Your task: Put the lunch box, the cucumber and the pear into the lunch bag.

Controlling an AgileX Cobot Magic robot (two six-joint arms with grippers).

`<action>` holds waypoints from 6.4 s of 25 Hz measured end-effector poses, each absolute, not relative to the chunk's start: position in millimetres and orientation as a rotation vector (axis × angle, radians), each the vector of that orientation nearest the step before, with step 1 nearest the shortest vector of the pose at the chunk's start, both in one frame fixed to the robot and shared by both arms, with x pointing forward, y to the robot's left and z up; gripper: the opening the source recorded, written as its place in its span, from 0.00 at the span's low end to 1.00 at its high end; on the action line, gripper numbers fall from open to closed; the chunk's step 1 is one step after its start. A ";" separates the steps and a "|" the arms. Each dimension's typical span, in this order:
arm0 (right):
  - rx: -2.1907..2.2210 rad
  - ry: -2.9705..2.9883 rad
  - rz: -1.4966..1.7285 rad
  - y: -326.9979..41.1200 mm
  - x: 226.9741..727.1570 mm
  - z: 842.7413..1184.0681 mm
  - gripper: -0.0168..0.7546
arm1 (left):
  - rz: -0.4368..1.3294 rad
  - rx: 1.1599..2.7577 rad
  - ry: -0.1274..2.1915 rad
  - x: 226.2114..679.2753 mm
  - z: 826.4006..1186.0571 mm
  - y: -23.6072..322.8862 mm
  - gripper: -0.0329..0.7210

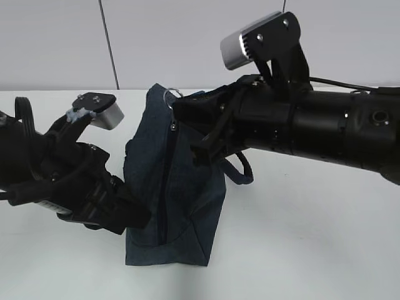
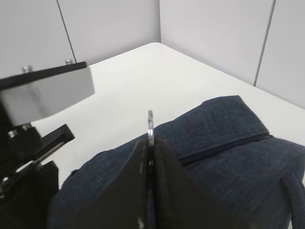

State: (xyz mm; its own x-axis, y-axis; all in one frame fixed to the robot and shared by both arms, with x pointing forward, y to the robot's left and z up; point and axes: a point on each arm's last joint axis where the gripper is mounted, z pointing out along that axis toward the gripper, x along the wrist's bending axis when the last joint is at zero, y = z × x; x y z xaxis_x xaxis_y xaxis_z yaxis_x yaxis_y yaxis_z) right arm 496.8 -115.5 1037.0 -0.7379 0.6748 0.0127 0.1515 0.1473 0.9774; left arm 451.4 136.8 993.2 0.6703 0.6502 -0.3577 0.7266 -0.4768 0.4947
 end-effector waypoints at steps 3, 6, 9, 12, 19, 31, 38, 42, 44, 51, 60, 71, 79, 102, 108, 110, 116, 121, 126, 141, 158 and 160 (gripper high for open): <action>0.841 1.974 1.636 -119.7 508.1 1034.8 0.02 | -0.157 2.258 1.056 451.4 993.1 136.9 0.06; 0.833 1.969 1.641 -119.3 513.9 1035.1 0.02 | -0.157 2.258 1.056 451.4 993.1 136.9 0.06; 0.813 1.972 1.643 -115.2 520.8 1038.3 0.02 | -0.156 2.260 1.055 451.4 993.1 137.0 0.06; 0.820 1.975 1.631 -111.9 528.3 1038.3 0.02 | -0.156 2.261 1.055 451.4 993.0 137.1 0.06; 0.912 1.922 1.617 -134.4 550.1 1038.6 0.02 | -0.170 2.268 1.054 450.3 992.8 137.3 0.06; 1.002 1.942 1.740 -168.5 595.1 1024.0 0.02 | -0.239 2.294 1.040 445.2 992.6 136.9 0.06; 0.975 1.992 1.745 -166.8 621.7 1022.6 0.02 | -0.260 2.301 1.033 444.2 993.5 136.7 0.06; 1.004 2.016 1.742 -171.4 638.0 1015.6 0.02 | -0.262 2.300 1.033 444.2 993.8 136.6 0.06; 1.022 2.024 1.746 -174.6 644.9 1012.3 0.02 | -0.261 2.301 1.032 444.2 993.8 136.6 0.06; 1.032 2.046 1.727 -183.2 656.3 1005.9 0.02 | -0.254 2.300 1.034 445.1 994.0 137.3 0.06; 1.104 2.079 1.742 -192.8 668.9 985.2 0.02 | -0.236 2.304 1.032 446.2 993.8 137.9 0.05; 0.930 2.180 1.825 -193.3 658.6 999.9 0.02 | -0.237 2.278 1.014 439.6 1003.7 139.8 0.12; 0.850 2.226 1.862 -191.4 649.0 1014.3 0.02 | -0.138 2.188 0.969 430.1 1030.8 145.1 0.48; 0.856 2.233 1.867 -191.1 648.5 1014.1 0.02 | 0.121 1.840 1.075 521.1 1074.3 110.1 0.57; 0.854 2.234 1.866 -191.1 648.5 1014.2 0.02 | 0.026 1.850 1.171 554.7 1074.2 120.8 0.57; 0.856 2.235 1.866 -191.1 648.5 1014.2 0.02 | 0.033 1.886 1.193 564.0 1075.3 126.5 0.57; 0.854 2.237 1.865 -191.1 648.4 1014.1 0.02 | -0.028 2.000 1.199 575.8 1073.4 122.4 0.56; 0.854 2.237 1.865 -191.1 648.4 1014.1 0.02 | -0.042 2.036 1.220 579.5 1068.2 121.9 0.45; 0.853 2.237 1.867 -191.0 648.2 1014.2 0.02 | -0.054 2.045 1.226 580.4 1064.6 121.3 0.41; 0.855 2.251 1.876 -185.3 646.6 1014.0 0.02 | -0.092 2.051 1.251 588.1 1049.8 117.4 0.09; 0.884 2.219 1.848 -187.0 650.4 1014.5 0.02 | -0.117 2.111 1.181 580.1 1055.3 118.2 0.07; 0.898 2.220 1.864 -186.2 654.4 1012.7 0.02 | -0.123 2.117 1.176 579.5 1055.4 118.1 0.07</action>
State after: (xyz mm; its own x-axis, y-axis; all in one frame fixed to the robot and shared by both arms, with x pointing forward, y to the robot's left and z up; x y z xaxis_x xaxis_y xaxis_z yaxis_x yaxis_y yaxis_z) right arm 654.4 -186.2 1012.7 -0.8194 0.4977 0.2843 0.3662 0.0730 0.9277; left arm 579.5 118.1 1055.4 0.5827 0.7094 -0.3965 0.7762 -0.3414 0.5300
